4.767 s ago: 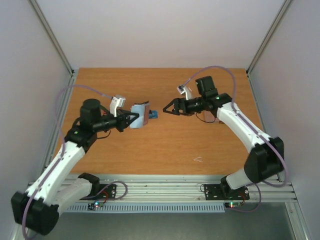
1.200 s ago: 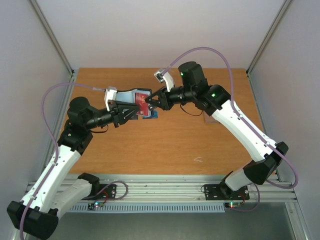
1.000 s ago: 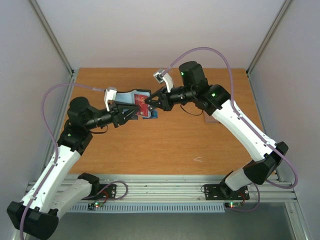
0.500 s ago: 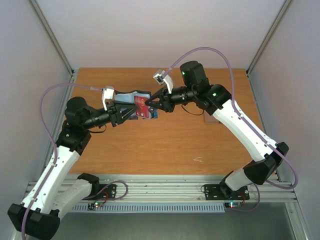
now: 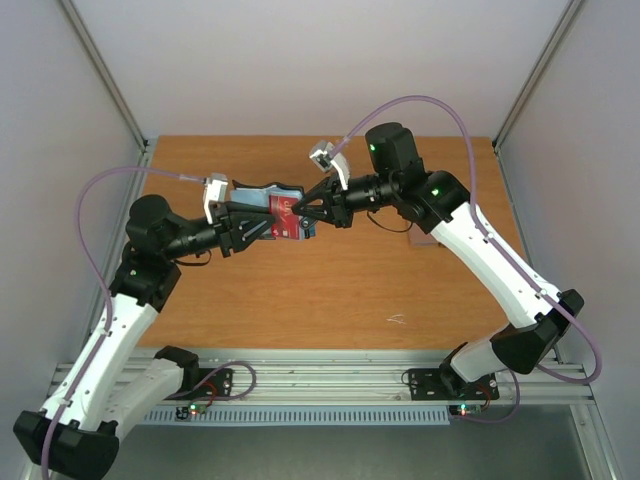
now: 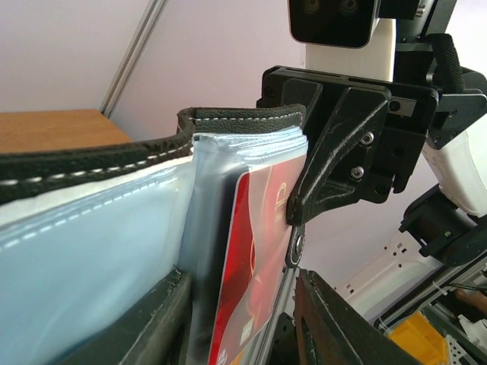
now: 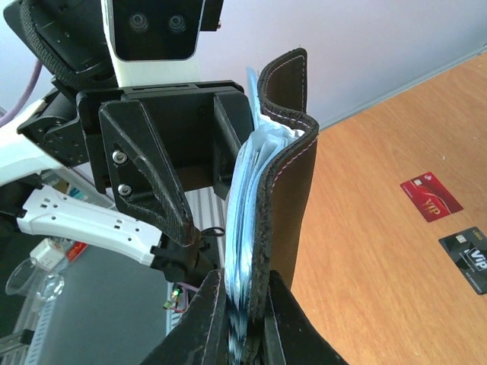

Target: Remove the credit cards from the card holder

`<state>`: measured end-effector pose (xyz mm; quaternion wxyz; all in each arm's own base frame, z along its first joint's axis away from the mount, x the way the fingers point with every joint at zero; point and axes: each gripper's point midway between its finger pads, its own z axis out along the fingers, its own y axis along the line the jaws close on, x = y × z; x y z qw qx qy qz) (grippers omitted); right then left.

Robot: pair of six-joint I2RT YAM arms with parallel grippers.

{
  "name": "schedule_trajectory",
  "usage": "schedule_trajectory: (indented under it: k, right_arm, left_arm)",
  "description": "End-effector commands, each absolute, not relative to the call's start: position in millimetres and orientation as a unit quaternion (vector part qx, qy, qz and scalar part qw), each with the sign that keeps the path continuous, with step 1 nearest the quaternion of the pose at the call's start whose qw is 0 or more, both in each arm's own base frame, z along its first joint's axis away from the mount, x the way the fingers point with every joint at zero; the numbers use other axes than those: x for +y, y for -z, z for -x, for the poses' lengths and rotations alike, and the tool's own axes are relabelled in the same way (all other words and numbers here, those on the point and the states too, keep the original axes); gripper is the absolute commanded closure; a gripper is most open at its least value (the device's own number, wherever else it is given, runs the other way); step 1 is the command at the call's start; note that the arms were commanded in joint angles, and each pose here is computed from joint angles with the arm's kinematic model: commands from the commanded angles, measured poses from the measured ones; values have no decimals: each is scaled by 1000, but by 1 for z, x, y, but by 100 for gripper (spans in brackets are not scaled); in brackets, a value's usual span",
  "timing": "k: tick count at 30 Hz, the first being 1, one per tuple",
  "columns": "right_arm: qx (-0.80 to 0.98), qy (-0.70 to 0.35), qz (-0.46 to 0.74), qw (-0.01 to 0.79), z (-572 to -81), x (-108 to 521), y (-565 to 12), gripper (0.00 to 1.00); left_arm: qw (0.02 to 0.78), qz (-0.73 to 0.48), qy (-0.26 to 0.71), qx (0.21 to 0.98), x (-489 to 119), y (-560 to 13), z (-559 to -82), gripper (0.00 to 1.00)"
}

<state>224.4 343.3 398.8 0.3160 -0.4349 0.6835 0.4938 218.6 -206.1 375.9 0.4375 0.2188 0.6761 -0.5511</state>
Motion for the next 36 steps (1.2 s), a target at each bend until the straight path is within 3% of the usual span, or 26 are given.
schedule_trajectory:
  k: [1,16,22,24,27,36]
  right_arm:
    - [617,-546,474,310,-189,345,-431,99]
    - [600,-547,483,327,-189,346,-441,99]
    - [597,-556,482,319,-197,356,-438,99]
    - [597,-557,482,319,-199,357,-437,99]
    - [601,-554,481,319,-204,360,-433,99]
    - [619,-553,460,315,-216,346,-424,97]
  left_arm:
    - [452,-228,557,659,-211,-382,-219,61]
    - [444,-210,598,634,-214,-405,-217,61]
    - [440,-247,602,618,-222,-409,-206,69]
    - [440,-251,602,617,-223,-409,-205,77]
    - [442,-269,603,607,-225,-412,-199,98]
    - [468,-263,591,602,-213,-416,-197,100]
